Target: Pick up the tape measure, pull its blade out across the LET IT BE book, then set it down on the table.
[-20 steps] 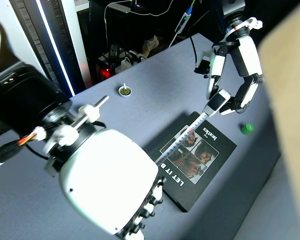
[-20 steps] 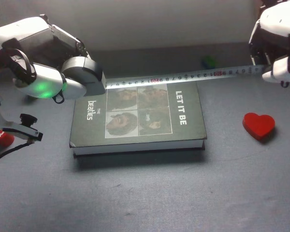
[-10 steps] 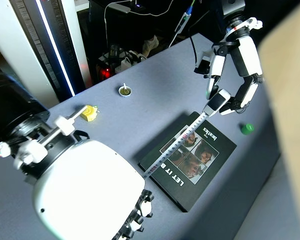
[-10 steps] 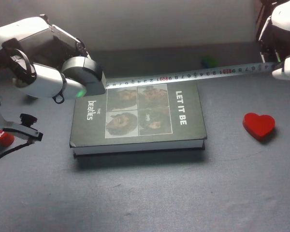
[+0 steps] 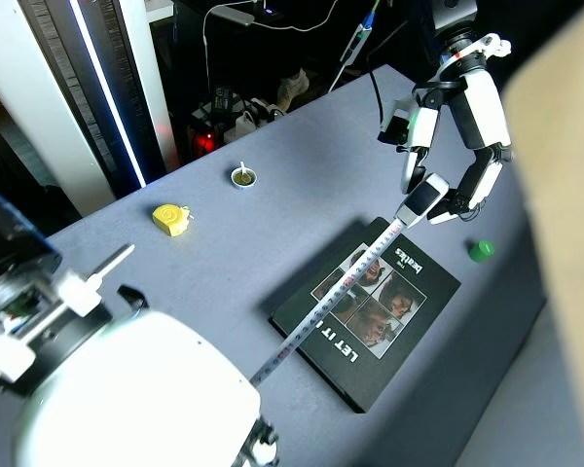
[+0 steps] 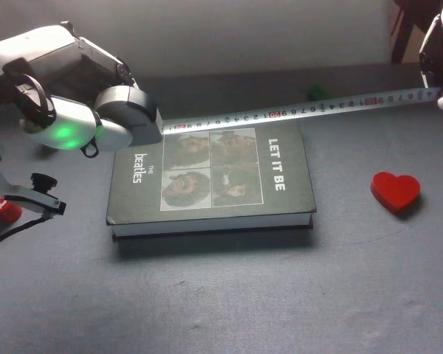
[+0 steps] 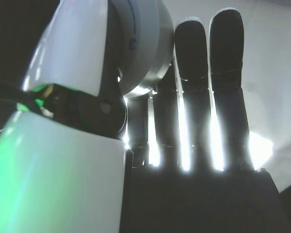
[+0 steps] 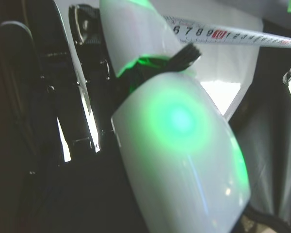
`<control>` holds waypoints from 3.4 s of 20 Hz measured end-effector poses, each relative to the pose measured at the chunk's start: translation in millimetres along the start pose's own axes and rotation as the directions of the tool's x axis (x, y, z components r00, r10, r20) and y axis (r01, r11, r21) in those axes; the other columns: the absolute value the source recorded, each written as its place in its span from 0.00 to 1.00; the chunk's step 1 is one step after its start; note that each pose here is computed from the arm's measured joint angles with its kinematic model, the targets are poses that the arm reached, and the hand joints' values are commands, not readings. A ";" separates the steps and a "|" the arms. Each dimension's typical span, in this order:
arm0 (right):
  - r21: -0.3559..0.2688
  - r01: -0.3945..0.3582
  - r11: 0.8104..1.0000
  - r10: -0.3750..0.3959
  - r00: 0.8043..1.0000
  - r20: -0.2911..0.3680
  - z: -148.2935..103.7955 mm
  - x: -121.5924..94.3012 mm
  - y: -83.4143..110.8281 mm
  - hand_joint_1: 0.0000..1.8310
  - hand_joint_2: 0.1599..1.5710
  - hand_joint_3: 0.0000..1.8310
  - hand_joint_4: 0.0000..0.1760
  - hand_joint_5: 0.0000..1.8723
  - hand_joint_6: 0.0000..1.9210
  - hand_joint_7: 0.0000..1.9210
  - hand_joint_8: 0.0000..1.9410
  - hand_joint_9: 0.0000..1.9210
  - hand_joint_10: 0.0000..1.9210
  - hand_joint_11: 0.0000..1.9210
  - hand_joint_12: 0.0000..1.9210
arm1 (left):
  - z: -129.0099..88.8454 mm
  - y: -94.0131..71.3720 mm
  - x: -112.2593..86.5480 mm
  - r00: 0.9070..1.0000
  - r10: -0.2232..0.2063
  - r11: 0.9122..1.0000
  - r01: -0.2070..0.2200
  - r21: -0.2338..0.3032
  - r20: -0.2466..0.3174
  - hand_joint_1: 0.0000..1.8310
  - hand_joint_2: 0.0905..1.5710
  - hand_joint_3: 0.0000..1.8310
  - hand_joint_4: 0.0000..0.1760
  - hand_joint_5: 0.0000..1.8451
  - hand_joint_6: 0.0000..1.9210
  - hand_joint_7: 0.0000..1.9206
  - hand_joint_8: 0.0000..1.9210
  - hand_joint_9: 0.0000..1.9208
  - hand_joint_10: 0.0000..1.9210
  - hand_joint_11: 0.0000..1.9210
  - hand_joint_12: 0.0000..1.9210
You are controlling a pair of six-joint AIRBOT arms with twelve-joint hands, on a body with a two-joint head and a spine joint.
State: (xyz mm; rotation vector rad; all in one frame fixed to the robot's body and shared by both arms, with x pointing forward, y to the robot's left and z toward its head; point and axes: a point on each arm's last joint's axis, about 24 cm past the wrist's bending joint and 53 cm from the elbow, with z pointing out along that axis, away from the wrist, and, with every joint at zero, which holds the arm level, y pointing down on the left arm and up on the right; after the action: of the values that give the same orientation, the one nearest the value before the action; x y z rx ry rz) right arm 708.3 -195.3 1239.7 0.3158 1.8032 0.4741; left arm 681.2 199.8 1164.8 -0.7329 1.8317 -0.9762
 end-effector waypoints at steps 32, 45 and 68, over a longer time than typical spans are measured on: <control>-0.031 0.079 0.996 -0.080 0.995 -0.063 -18.4 34.0 17.7 0.05 0.59 0.00 0.11 0.00 0.00 0.00 0.00 0.00 0.00 0.00 0.11 | -0.8 14.9 -7.4 0.996 0.089 0.996 -0.089 -0.025 -0.001 0.75 0.70 0.00 0.00 0.48 0.51 0.53 0.51 0.44 0.68 0.40 0.62; -0.163 0.030 0.986 -0.033 0.999 -0.017 -60.4 58.5 88.1 0.03 0.61 0.00 0.09 0.00 0.00 0.00 0.00 0.00 0.00 0.00 0.19 | 7.5 66.8 -51.3 0.996 0.075 0.989 -0.067 -0.131 0.053 0.75 0.70 0.00 0.00 0.49 0.49 0.53 0.50 0.45 0.67 0.40 0.62; -0.150 -0.023 0.988 0.019 0.999 -0.029 -60.0 63.1 82.8 0.04 0.62 0.00 0.08 0.00 0.00 0.02 0.00 0.00 0.00 0.00 0.23 | -8.0 114.2 -68.5 0.995 0.078 0.970 -0.062 -0.236 0.060 0.75 0.70 0.00 0.00 0.48 0.51 0.53 0.51 0.45 0.67 0.40 0.62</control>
State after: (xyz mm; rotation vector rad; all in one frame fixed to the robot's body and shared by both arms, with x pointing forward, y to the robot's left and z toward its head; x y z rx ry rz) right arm 630.8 -103.5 1239.2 0.2250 1.7804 0.6287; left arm 692.8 315.5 1099.3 -0.8275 1.9178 -0.6878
